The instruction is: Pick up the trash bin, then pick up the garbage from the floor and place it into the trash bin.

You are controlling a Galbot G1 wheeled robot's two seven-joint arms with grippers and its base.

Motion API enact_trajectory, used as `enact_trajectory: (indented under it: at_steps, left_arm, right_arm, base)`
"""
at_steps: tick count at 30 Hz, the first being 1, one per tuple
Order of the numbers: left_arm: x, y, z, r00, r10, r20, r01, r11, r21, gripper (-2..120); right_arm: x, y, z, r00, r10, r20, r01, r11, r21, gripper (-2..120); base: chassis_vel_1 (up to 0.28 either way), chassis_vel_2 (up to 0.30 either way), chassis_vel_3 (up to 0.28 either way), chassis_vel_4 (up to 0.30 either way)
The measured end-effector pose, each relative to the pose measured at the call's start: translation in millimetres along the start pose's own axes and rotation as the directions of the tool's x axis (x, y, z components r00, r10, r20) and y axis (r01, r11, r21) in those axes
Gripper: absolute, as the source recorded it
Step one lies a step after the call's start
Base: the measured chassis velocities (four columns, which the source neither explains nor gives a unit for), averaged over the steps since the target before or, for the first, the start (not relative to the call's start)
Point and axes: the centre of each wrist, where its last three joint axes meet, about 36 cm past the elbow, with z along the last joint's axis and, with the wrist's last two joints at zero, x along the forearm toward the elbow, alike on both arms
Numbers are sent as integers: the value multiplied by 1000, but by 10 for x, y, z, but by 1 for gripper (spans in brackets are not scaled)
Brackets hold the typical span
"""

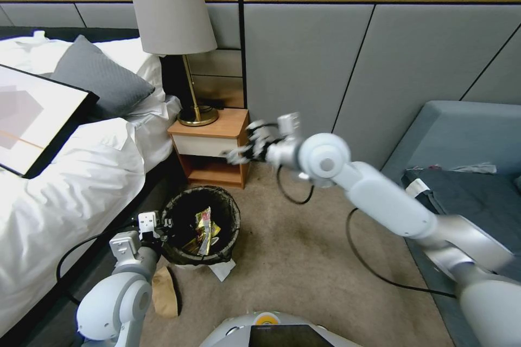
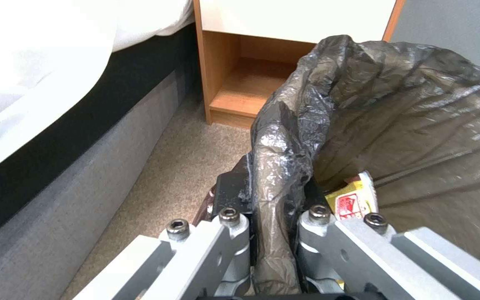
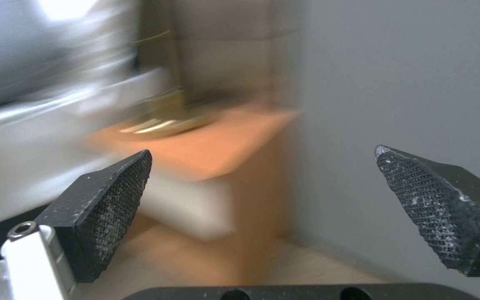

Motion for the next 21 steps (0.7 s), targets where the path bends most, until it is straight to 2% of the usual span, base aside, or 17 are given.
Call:
enact_trajectory:
  at_steps: [2, 3, 4, 8, 9, 10, 12, 13, 17, 19, 21]
  left_arm:
    - [0, -4, 0, 1000, 1, 0, -1, 1000, 0, 4]
    - [1, -5, 0, 1000, 2, -1, -2, 1000, -1, 4]
    - [1, -5, 0, 1000, 2, -1, -2, 1000, -1, 4]
    - [7, -6, 4, 1000, 0, -3, 0, 1000, -2, 4]
    - [10, -7, 7, 1000, -3, -4, 3, 1000, -2, 4]
    - [10, -7, 7, 1000, -3, -4, 3, 1000, -2, 4]
    - [14, -12, 7, 1000, -12, -4, 12, 1000, 1, 4]
    - [17, -20, 15, 1000, -14, -7, 14, 1000, 2, 4]
    - [20, -28, 18, 1000, -13, -8, 13, 1000, 4, 4]
    - [24, -35, 21, 1000, -14, -9, 14, 1000, 7, 4]
    - [25, -36, 21, 1000, -14, -9, 15, 1000, 7, 4]
  right_arm:
    - [64, -211, 147, 995, 89, 41, -90, 995, 29, 100]
    - [186, -445, 306, 980, 178, 89, -184, 981, 61, 100]
    - [186, -445, 306, 980, 178, 89, -184, 981, 61, 100]
    - [451, -669, 708, 944, 296, 143, -313, 943, 110, 100]
    - [598, -730, 931, 930, 334, 153, -353, 927, 125, 100]
    - [598, -730, 931, 930, 334, 153, -353, 927, 125, 100]
    - [732, -798, 1117, 910, 374, 178, -399, 907, 136, 100]
    - [824, -829, 1317, 897, 400, 188, -428, 893, 140, 100]
    - [904, -835, 1515, 887, 417, 198, -449, 880, 157, 100]
    - [1055, -791, 1810, 874, 442, 201, -476, 862, 173, 100]
    - [1087, -771, 1876, 872, 447, 198, -481, 859, 175, 100]
  base:
    - [0, 0, 0, 0]
    - [0, 0, 0, 0]
    - [0, 0, 0, 0]
    - [0, 0, 0, 0]
    - [0, 0, 0, 0]
    - [0, 0, 0, 0]
    - [0, 0, 0, 0]
    - [0, 0, 0, 0]
    - [0, 0, 0, 0]
    - [0, 0, 0, 0]
    - [0, 0, 0, 0]
